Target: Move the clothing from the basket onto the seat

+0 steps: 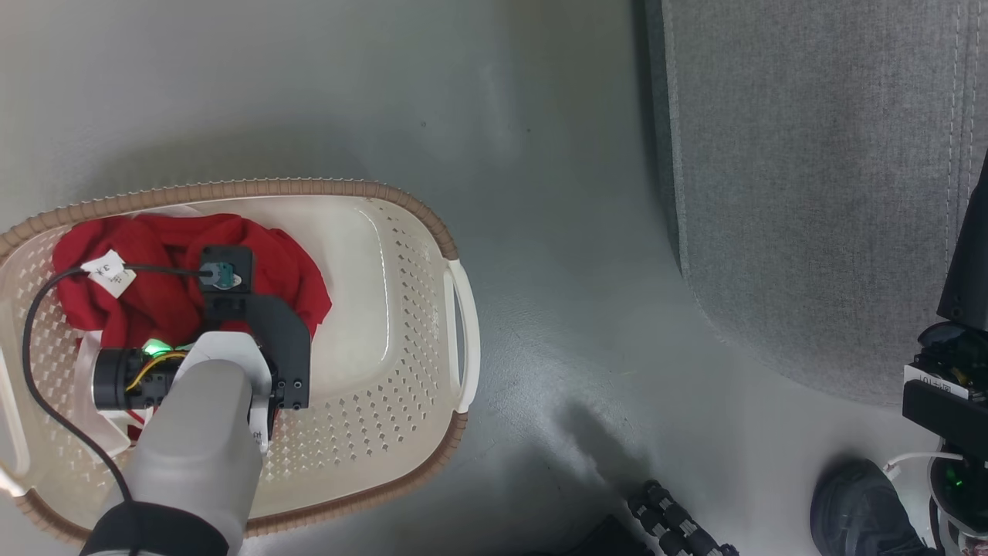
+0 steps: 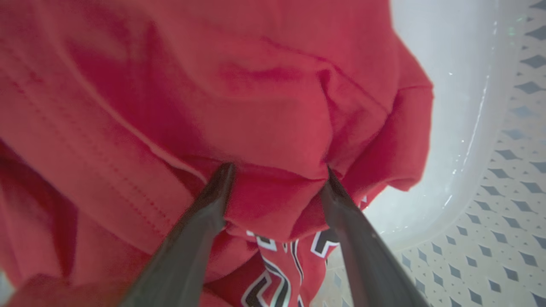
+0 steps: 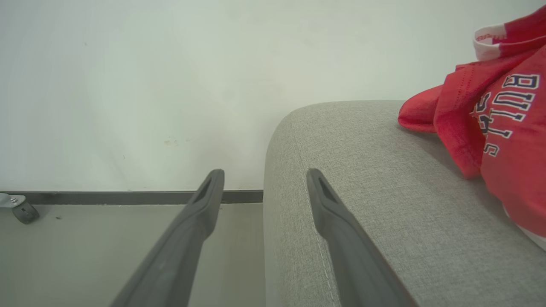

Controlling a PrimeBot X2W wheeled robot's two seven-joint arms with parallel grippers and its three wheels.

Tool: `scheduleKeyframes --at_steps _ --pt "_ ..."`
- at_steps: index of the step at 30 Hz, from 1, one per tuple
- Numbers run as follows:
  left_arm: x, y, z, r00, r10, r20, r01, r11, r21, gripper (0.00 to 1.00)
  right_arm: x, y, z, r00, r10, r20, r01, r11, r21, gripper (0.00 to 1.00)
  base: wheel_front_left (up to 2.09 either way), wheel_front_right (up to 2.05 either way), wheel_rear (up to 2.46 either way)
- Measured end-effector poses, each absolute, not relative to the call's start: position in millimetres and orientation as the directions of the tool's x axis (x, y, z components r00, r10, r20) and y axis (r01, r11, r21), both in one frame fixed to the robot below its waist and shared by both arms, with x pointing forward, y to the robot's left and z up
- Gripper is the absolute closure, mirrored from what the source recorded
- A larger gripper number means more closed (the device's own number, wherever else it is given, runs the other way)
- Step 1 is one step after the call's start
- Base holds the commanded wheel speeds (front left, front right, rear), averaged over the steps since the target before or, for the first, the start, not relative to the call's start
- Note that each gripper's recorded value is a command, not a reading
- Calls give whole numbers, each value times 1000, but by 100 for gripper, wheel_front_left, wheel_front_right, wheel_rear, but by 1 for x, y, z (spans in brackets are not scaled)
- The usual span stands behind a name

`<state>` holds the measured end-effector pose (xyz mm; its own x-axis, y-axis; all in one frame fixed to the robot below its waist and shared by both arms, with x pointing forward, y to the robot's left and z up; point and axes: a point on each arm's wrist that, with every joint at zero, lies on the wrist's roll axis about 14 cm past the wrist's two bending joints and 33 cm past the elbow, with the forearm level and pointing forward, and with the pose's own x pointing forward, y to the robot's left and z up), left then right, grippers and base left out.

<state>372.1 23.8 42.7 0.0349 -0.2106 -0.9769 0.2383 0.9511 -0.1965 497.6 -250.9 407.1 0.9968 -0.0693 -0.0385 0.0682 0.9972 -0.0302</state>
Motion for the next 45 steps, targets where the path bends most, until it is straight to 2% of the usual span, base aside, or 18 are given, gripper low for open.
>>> scheduleKeyframes --at_steps 2,3,4,5,13,27,35,45 --pt "372 24 42 30 -207 -978 231 953 -194 0 498 -251 406 997 -66 -37 65 997 -29 0 0 0 0" --pt "372 24 42 28 -205 -978 230 954 -194 35 497 -251 405 997 -66 -39 65 997 -28 0 0 0 0" --pt "372 25 41 28 -204 -979 228 954 -193 58 497 -251 405 997 -67 -41 66 997 -28 0 0 0 0" --pt "372 26 41 28 -202 -979 225 955 -191 100 497 -251 404 997 -67 -42 65 997 -27 0 0 0 0" --pt "374 31 46 33 -189 -981 204 963 -178 100 496 -251 405 997 -64 -40 63 998 -22 0 0 0 0" --pt "384 46 81 170 -175 -970 220 966 -135 100 493 -251 416 998 -52 -28 52 999 -13 0 0 0 0" --pt "390 56 114 297 -170 -940 209 972 -110 100 488 -250 432 999 -45 -9 45 999 -1 0 0 0 0" --pt "421 69 171 509 -168 -844 164 982 -97 100 474 -246 451 999 -42 5 42 999 25 0 0 0 0"
